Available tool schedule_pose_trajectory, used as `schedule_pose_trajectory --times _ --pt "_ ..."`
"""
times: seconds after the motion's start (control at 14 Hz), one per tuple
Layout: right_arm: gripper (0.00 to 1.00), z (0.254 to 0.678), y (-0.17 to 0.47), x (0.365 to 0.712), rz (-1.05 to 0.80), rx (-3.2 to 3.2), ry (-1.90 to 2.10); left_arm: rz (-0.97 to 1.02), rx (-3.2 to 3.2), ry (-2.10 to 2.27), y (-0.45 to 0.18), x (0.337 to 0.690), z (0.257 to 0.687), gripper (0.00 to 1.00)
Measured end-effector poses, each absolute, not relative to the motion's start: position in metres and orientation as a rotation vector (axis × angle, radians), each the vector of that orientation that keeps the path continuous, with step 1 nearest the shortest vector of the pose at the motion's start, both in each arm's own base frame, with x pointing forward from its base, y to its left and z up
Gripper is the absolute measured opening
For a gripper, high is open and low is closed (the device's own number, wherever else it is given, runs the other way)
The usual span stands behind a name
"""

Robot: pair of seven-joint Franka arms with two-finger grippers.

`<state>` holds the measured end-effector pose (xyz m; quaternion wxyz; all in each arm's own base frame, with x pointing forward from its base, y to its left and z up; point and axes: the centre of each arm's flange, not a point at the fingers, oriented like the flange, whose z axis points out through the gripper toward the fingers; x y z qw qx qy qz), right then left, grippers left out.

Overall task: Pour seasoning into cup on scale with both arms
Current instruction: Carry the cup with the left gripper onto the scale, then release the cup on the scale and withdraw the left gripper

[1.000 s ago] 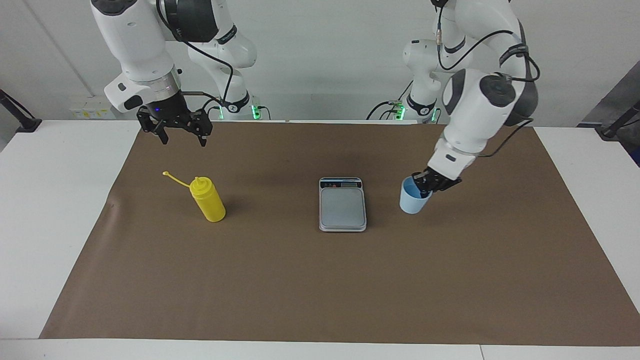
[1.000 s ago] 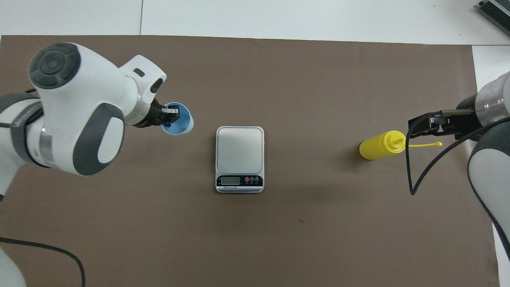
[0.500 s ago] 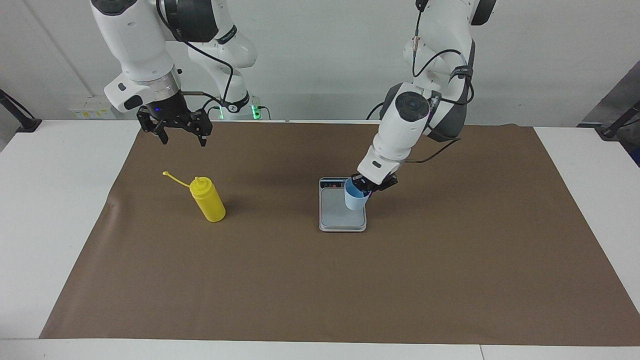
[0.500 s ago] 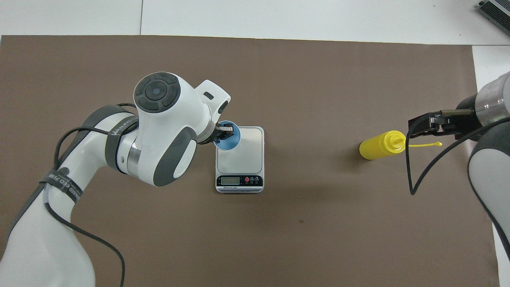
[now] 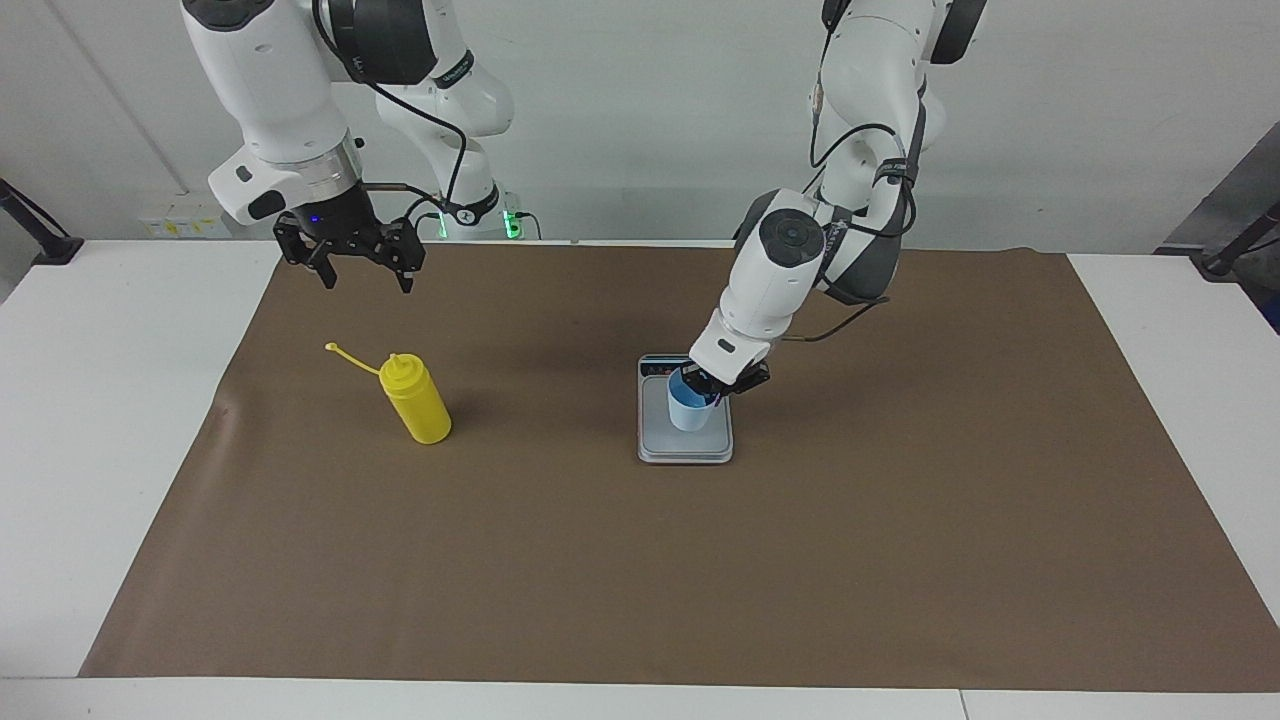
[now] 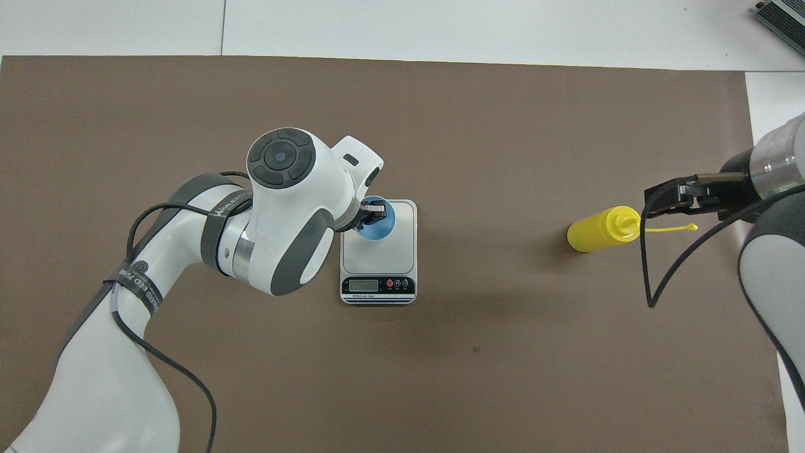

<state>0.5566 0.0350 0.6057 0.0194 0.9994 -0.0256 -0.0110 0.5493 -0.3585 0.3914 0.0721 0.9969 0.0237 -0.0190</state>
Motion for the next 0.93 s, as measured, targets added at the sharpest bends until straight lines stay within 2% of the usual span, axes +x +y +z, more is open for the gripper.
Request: schedule_pose_trajectory --times 0.57,0.64,0.93 --pt "1.00 0.606 0.035 0.557 -0.034 3.102 -0.079 -0.039 2.993 0.071 -0.362 0.546 0.373 0.04" --pt "1.00 0.606 0.035 0.557 -0.034 3.102 -0.079 -0.038 2.993 0.071 -0.362 0.546 0.373 0.08" --pt "1.00 0.606 0.035 0.557 -0.034 3.102 -0.079 -0.016 3.005 0.068 -0.358 0.551 0.378 0.54"
